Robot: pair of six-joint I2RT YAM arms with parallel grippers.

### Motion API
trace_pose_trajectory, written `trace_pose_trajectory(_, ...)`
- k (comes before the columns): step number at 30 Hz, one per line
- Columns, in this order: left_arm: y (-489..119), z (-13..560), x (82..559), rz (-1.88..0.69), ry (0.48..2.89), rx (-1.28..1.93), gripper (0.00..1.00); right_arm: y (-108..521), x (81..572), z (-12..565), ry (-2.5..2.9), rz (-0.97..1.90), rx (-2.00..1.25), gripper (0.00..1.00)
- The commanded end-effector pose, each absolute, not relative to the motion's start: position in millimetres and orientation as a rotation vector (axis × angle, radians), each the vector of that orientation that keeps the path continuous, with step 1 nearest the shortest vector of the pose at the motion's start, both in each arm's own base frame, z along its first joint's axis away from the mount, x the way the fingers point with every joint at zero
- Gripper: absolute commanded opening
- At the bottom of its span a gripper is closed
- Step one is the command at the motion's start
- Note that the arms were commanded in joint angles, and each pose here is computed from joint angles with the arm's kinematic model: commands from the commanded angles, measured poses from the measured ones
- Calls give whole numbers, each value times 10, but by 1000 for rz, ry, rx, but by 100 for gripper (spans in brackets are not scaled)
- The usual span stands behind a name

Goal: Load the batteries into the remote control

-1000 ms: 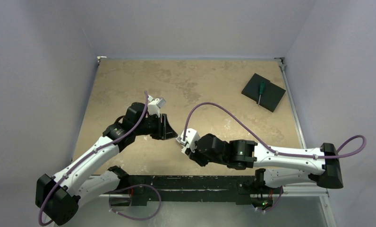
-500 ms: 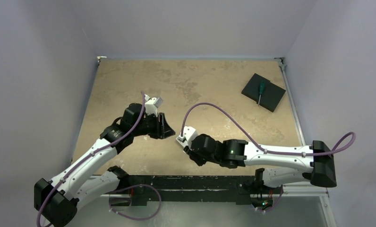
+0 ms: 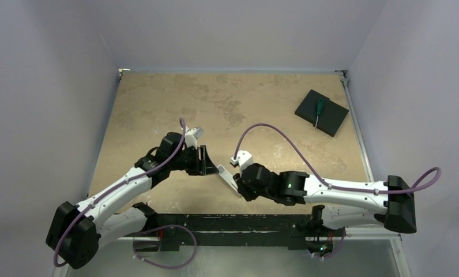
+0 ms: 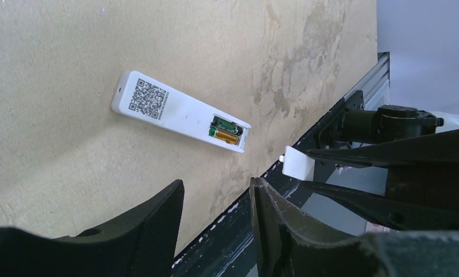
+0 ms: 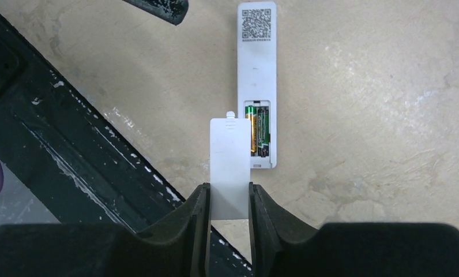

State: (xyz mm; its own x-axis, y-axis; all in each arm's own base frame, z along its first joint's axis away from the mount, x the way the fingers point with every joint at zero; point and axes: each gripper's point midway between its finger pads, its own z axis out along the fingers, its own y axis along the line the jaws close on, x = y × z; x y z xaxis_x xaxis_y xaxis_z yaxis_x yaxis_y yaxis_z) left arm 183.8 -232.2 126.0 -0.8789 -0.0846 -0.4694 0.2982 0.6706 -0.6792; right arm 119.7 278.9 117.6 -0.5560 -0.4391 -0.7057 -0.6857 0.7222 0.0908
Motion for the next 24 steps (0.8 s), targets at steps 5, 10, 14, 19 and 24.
trace_pose_trajectory(5, -2469, 1207, 1865, -1218, 2393, 129, 46, 2690, 1292, 1122, 2280, 555, -593, 14)
trace_pose_trajectory(10, -2490, 1083, 1846, -1241, 2412, 107, 46, 2631, 1298, 999, 2303, 571, -533, 14)
trace_pose_trajectory(14, -2497, 999, 1849, -1248, 2416, 90, 46, 2610, 1318, 952, 2303, 594, -483, 15)
trace_pose_trajectory(19, -2503, 868, 1839, -1267, 2430, 34, 46, 2580, 1333, 917, 2307, 588, -475, 15)
trace_pose_trajectory(24, -2523, 689, 1866, -1265, 2456, -5, 47, 2585, 1326, 892, 2310, 597, -477, 15)
